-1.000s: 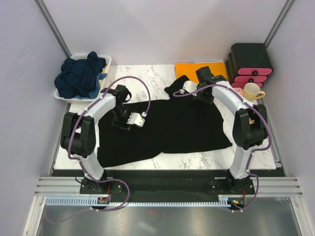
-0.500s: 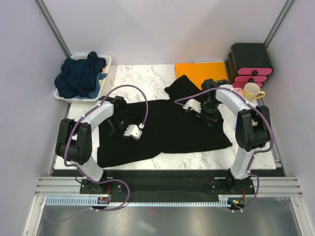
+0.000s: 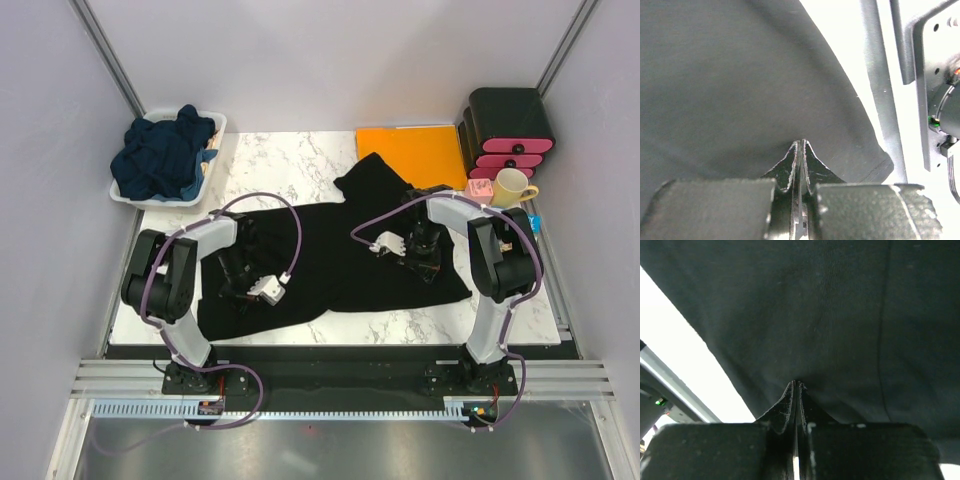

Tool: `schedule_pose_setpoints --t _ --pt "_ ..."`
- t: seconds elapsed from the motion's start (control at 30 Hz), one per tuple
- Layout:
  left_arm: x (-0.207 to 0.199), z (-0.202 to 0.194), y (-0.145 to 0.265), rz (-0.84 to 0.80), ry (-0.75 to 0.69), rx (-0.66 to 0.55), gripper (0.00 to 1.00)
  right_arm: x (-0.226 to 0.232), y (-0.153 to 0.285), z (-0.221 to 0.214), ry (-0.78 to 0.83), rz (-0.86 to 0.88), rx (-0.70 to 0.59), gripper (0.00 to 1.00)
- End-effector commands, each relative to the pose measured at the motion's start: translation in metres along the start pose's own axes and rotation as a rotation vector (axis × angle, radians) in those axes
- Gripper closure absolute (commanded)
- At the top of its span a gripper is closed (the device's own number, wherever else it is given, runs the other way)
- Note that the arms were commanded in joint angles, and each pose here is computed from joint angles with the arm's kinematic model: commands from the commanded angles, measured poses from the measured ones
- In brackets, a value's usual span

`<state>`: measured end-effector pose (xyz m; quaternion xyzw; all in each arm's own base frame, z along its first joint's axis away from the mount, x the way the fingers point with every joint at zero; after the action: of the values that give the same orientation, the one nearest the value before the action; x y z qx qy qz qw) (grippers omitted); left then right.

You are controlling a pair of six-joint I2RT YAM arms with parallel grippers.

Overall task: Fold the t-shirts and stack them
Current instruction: Fold the tshirt

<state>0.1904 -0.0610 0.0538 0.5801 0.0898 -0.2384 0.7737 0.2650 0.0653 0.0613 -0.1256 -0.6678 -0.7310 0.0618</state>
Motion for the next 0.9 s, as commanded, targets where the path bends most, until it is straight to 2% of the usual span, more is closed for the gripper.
schedule_pose_setpoints --t 0.0,0.07,0.33,0.5,0.53,0.63,0.67,0.7,0.77,0.87 --pt "-0.014 -0.010 -0.015 -0.094 -0.060 0.042 0.98 -0.008 -0.020 -0.011 -0.003 -0.002 0.042 1.00" --pt "-0.018 -0.020 -0.025 -0.138 -0.046 0.079 0.98 -0.013 -0.024 -0.019 -0.028 -0.018 0.063 1.00" --pt "-0.034 -0.047 -0.052 -0.147 -0.063 0.188 0.98 -0.007 -0.028 -0.060 -0.065 -0.066 0.174 1.00" --pt "-0.018 -0.041 -0.048 -0.097 -0.016 0.158 0.98 -0.001 -0.017 -0.058 -0.073 -0.053 0.141 1.00" --pt "-0.004 -0.039 -0.040 -0.045 -0.010 0.156 0.98 0.004 -0.015 -0.053 -0.073 -0.019 0.113 0.98" --pt "0.024 -0.035 -0.017 0.069 0.035 0.143 0.98 0.001 0.003 -0.041 -0.058 -0.025 0.068 0.83" --pt "0.035 -0.034 -0.009 0.120 0.060 0.141 0.95 -0.005 0.012 -0.036 -0.047 -0.052 0.051 0.72" --pt "0.043 -0.034 0.000 0.156 0.074 0.137 0.94 -0.007 0.019 -0.032 -0.038 -0.067 0.040 0.68" --pt "0.066 -0.031 0.030 0.262 0.107 0.123 0.92 -0.014 0.037 -0.020 -0.020 -0.099 0.000 0.62" --pt "0.089 -0.023 0.074 0.403 0.121 0.098 0.90 -0.021 0.057 -0.003 -0.006 -0.135 -0.067 0.60"
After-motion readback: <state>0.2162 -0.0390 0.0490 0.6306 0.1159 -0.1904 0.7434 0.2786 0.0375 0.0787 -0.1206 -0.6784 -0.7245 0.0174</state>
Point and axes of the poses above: each gripper's point midway between its finger pads, its own y axis back along the fingers, its own x axis along the line the jaws close on, z = x × y, the point moved 4 cm from there along y, back along the fingers, and after that the axes turned 8 degrees about y, right-handed, at the moved point
